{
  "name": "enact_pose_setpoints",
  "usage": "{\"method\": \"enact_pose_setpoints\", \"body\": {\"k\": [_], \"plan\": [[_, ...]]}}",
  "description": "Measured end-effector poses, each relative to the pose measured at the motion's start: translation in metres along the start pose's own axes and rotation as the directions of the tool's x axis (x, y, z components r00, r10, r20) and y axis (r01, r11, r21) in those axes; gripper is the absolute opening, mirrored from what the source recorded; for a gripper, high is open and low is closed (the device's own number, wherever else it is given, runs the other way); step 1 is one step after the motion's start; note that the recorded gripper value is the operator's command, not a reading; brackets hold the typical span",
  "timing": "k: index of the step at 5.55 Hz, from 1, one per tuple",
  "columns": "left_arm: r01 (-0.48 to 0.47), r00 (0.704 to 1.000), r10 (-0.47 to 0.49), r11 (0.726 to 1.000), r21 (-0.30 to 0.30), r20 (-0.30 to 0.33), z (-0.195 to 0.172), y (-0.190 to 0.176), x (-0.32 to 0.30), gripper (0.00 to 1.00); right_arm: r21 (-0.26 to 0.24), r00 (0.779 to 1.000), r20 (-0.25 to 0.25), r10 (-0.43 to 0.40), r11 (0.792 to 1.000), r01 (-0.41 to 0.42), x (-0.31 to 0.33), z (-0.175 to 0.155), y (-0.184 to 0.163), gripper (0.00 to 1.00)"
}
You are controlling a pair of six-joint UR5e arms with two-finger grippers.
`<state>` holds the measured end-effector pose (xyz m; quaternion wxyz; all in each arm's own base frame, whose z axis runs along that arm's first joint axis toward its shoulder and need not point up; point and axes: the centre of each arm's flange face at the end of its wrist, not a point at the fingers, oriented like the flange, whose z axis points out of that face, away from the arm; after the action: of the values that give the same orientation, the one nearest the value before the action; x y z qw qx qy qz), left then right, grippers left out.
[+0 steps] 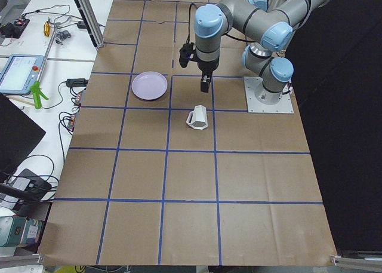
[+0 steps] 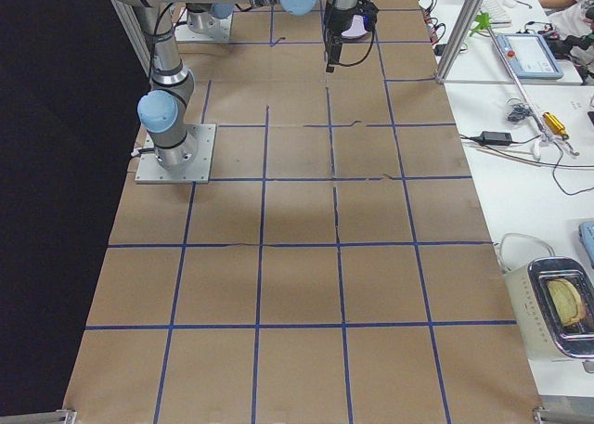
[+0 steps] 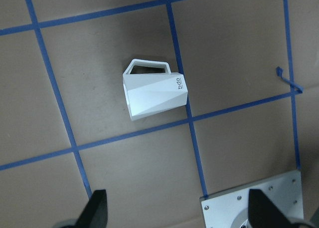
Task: Flip cup and place on plate
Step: 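Lower the left gripper around the mug's open rim and close it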
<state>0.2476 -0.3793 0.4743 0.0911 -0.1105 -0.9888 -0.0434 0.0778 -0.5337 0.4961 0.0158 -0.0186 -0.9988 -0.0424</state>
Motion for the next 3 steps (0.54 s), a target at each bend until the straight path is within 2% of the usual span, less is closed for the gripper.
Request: {"method": "enact_pose_setpoints", "body": {"k": [3], "plan": [[-0.047, 0.981, 0.062, 0.996, 0.082, -0.184, 0.064, 0.047, -0.097, 0.99, 0.000, 1.000, 0.000, 0.000, 1.000, 0.000, 0.000, 0.000, 0.000, 1.00]]}}
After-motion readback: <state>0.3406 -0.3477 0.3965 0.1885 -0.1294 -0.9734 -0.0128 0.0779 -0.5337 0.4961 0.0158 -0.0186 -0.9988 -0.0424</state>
